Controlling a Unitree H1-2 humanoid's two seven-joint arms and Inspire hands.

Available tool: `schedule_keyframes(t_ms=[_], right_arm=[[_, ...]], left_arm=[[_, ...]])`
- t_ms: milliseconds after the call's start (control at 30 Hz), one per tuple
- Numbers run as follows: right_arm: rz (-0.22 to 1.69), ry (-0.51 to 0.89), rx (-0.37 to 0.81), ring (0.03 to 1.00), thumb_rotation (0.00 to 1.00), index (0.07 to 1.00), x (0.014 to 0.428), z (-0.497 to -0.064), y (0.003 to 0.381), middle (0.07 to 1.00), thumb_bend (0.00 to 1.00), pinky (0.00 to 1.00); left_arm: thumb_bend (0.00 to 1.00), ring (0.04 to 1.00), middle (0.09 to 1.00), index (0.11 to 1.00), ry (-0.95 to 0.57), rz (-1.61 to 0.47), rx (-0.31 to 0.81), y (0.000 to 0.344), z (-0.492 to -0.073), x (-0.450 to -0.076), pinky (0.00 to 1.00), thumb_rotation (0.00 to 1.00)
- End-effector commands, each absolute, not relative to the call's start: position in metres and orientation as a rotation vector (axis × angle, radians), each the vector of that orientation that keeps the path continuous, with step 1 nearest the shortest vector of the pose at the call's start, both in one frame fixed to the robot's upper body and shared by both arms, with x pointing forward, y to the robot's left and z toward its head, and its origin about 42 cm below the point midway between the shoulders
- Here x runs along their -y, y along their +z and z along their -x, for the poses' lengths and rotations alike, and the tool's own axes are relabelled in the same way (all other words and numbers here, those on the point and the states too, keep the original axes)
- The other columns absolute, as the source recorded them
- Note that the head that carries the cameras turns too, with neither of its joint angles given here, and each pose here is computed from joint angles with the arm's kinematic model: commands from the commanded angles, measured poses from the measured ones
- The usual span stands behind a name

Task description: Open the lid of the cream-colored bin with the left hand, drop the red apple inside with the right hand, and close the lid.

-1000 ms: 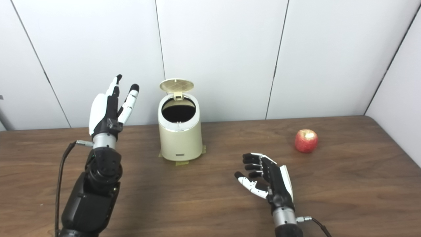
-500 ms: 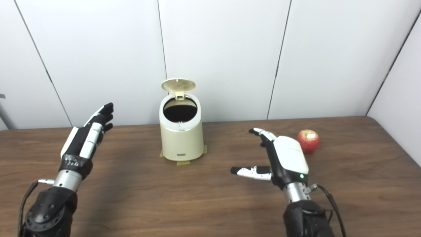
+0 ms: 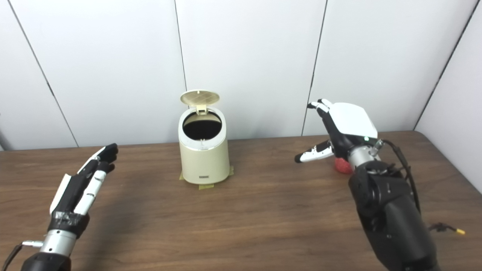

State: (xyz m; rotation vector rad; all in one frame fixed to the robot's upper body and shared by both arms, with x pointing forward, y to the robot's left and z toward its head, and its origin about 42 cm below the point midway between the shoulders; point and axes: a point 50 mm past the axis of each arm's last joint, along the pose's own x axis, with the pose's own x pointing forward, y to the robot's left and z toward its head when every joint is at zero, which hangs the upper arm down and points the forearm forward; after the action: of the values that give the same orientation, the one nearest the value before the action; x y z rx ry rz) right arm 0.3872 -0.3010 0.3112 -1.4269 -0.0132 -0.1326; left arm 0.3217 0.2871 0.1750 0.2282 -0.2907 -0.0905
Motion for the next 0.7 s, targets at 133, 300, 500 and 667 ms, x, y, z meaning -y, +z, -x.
schedule_keyframes(t_ms=[133,300,500,667], right_arm=[[1.535,-0.161,-0.111,0.922,0.30,0.839,0.332,-0.423,0.332,0.931,1.00,0.57],[1.607,-0.148,-0.270,0.937,0.34,0.840,0.351,-0.451,0.314,0.951,1.00,0.56],[1.567,-0.106,-0.375,0.934,0.34,0.848,0.362,-0.468,0.289,0.979,1.00,0.62],[1.570,-0.066,-0.400,0.871,0.36,0.843,0.368,-0.471,0.274,0.953,1.00,0.56]], left_arm=[[0.49,0.910,0.885,0.848,-0.117,-0.192,0.385,0.190,-0.305,-0.284,0.92,0.75],[0.46,0.913,0.890,0.855,-0.120,-0.220,0.385,0.186,-0.302,-0.288,0.91,0.79],[0.43,0.897,0.877,0.852,-0.112,-0.254,0.398,0.183,-0.302,-0.291,0.88,0.77],[0.44,0.898,0.880,0.858,-0.108,-0.268,0.402,0.180,-0.301,-0.290,0.87,0.76]])
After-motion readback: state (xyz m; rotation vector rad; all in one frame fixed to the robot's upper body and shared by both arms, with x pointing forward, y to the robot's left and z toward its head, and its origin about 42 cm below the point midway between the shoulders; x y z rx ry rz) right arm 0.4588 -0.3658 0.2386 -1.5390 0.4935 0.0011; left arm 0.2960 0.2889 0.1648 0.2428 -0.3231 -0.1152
